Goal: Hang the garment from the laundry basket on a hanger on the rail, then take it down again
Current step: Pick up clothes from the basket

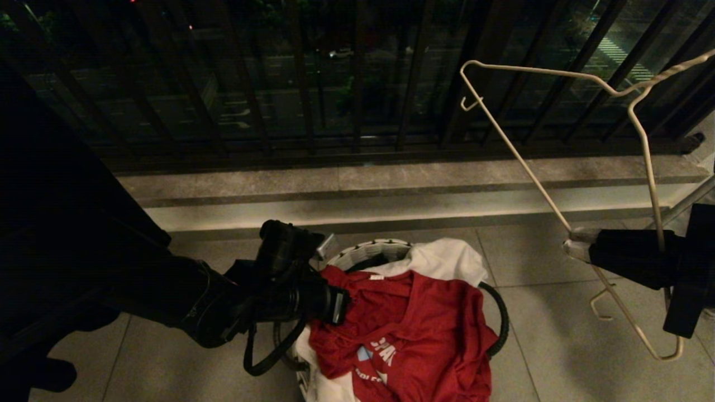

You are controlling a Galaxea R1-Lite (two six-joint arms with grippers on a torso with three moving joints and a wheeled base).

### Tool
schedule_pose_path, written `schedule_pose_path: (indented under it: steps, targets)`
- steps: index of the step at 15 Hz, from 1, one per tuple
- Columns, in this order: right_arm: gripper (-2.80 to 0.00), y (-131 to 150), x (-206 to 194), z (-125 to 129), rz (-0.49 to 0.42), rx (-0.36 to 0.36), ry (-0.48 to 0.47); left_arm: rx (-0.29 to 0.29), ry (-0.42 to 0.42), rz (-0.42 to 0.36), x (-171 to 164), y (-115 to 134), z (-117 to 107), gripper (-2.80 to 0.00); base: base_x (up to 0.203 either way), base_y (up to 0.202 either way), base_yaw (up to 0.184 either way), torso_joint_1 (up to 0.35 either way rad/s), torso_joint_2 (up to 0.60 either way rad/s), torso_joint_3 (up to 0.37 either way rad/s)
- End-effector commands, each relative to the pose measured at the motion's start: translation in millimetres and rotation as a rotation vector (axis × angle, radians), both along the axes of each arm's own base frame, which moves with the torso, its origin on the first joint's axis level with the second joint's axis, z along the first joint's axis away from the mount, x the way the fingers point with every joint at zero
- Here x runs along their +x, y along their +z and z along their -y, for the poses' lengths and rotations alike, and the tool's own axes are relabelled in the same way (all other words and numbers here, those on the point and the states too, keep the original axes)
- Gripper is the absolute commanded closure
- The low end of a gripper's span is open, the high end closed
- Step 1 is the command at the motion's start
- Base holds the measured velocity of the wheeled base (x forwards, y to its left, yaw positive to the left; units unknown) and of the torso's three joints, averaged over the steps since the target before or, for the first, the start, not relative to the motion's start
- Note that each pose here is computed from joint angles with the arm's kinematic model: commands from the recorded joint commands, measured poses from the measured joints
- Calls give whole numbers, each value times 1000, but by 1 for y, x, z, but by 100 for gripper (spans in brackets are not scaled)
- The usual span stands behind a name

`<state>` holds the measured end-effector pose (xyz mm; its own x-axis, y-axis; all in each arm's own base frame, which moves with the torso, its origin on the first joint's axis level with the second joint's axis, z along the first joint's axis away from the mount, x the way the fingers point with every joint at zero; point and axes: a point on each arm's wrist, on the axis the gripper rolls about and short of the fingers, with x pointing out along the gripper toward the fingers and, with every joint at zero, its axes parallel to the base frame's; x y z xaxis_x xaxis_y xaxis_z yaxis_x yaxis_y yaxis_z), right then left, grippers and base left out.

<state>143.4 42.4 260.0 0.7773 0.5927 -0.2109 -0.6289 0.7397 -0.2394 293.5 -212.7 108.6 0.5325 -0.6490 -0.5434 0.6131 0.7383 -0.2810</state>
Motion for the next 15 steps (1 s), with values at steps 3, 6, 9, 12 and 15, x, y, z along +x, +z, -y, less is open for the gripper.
schedule_pose_path:
  steps: [3, 6, 9, 12, 15]
  targets:
    - [0, 0, 0, 0, 1, -2, 3, -5, 8, 6, -1, 3, -3, 0, 0, 0, 0, 0, 0, 0]
    - [0, 1, 0, 0, 5, 1, 3, -22, 18, 29, -5, 15, -10, 0, 0, 0, 0, 0, 0, 0]
    - [0, 1, 0, 0, 4, 1, 3, -29, 36, 47, -13, 26, -19, 0, 0, 0, 0, 0, 0, 0]
    - [0, 2, -1, 0, 9, 2, 7, 2, 87, 61, -14, 25, -22, 0, 0, 0, 0, 0, 0, 0]
    - [0, 1, -3, -2, 10, 2, 22, 1, 85, 71, -19, 29, -25, 0, 0, 0, 0, 0, 0, 0]
